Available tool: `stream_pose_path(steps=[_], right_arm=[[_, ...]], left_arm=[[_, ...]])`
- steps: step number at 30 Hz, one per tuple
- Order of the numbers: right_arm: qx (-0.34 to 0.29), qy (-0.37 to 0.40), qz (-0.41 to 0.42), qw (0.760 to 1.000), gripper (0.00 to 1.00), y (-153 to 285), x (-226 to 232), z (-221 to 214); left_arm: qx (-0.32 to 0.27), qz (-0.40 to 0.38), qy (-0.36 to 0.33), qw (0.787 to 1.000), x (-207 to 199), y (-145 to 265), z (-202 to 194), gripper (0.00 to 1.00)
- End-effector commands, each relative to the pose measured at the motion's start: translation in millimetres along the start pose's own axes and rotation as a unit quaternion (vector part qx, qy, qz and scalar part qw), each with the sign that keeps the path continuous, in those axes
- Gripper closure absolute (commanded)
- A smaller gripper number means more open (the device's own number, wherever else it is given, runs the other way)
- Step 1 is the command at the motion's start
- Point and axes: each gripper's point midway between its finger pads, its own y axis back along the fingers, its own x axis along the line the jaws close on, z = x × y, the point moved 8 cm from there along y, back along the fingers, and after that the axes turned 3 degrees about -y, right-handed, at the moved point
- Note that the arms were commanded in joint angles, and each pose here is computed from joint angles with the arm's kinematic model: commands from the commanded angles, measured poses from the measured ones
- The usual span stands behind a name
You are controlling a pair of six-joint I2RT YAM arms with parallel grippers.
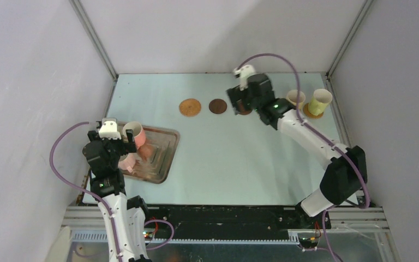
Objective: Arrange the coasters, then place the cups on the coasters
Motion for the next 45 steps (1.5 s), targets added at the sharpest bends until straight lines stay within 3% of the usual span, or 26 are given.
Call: stream_pose_path(steps=[1,10,20,31,39,45], right_arm=[[0.002,0.076,0.056,0.995,0.01,-6.5,68.5,-12.6],[0.095,0.078,0.158,0.98,0.0,-18.3,129.3,-50.1],[0.116,0.049,0.153,0.98,0.01,-27.2,117.2,-55.7],[0.129,0.027,0.145,0.981,0.02,-35.1,104.6,-59.2],[0.152,0.027,0.149,0.977,0.02,-43.0,109.6,-69.1],[0.151,0.026,0.15,0.977,0.03,-42.3,109.5,-67.9]], left_arm=[[-0.005,0.004,0.0,1.0,2.9,-3.2,1.8,0.02],[-0.009,0.01,0.009,1.0,7.4,-6.7,16.2,0.02],[0.022,-0.076,-0.047,0.996,1.6,-16.6,16.4,0.02],[0.072,-0.146,-0.047,0.986,-4.2,-35.6,2.9,0.02],[0.105,-0.182,-0.088,0.974,-19.3,-49.7,-1.8,0.0],[0.155,-0.148,-0.061,0.975,-10.4,-72.7,-5.5,0.11]])
